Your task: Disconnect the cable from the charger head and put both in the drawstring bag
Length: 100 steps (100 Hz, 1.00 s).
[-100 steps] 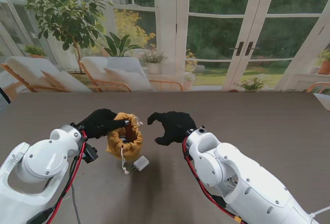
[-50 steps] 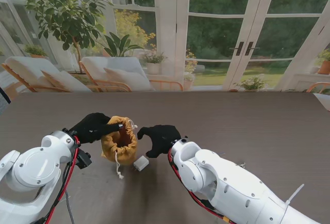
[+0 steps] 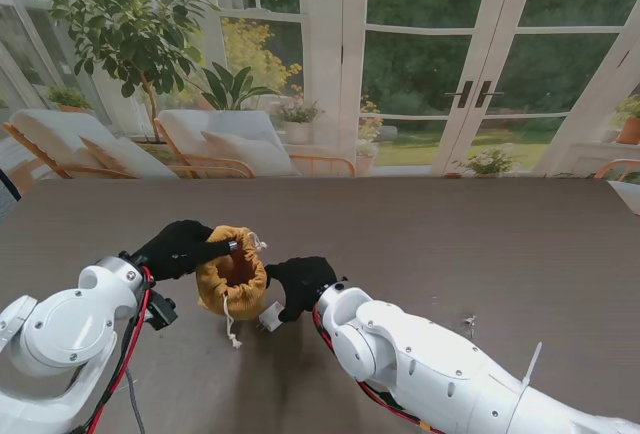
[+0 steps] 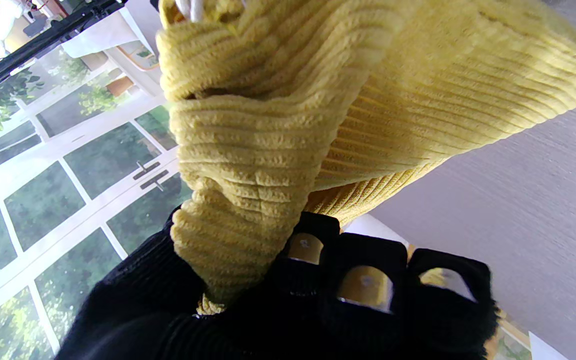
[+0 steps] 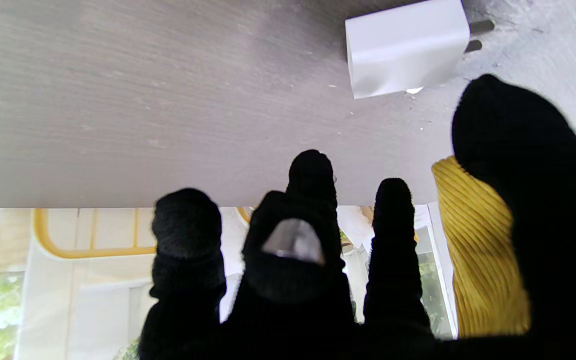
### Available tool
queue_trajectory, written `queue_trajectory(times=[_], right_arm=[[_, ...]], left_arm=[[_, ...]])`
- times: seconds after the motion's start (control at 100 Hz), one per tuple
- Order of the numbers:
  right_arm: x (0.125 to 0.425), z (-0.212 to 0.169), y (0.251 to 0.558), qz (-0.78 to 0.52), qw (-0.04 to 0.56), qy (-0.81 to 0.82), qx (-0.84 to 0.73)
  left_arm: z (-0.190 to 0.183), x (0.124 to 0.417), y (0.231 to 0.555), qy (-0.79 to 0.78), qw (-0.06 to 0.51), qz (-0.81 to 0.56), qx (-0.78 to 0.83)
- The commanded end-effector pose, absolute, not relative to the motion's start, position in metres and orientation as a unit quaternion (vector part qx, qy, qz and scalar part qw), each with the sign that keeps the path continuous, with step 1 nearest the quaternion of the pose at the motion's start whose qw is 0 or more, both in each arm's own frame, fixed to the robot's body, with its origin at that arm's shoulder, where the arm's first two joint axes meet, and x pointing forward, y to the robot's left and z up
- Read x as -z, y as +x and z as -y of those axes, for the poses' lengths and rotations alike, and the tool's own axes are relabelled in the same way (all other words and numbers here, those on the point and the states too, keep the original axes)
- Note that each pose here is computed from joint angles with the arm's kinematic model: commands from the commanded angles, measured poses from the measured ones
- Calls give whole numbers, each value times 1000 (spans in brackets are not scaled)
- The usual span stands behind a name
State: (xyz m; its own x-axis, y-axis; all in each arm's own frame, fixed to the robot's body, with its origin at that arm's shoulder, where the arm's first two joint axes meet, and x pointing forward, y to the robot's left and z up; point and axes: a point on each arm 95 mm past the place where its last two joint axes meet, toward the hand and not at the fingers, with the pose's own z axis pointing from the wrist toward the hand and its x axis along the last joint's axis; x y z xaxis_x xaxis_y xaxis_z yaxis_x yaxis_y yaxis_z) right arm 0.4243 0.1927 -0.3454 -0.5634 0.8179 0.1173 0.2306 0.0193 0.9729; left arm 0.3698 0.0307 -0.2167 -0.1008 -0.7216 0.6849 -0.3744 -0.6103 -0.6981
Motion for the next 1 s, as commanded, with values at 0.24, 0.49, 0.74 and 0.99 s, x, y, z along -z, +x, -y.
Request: queue_trajectory(times=[0.24,0.49,0.74,0.99], right_arm=[[365,-202,427,-678,253,382,-575],[377,-205,429,-681,259,371,-576],[384,-208,430,-679,268,362,-579],[388,-210,431,-687,263,364,-571]], left_arm=[[-29,216,367,-659,130,-419,611],[-29,216,366,-660,127,-418,610],[-29,217,365,-662,127,-418,609],[-29,217,366,-665,124,-417,607]])
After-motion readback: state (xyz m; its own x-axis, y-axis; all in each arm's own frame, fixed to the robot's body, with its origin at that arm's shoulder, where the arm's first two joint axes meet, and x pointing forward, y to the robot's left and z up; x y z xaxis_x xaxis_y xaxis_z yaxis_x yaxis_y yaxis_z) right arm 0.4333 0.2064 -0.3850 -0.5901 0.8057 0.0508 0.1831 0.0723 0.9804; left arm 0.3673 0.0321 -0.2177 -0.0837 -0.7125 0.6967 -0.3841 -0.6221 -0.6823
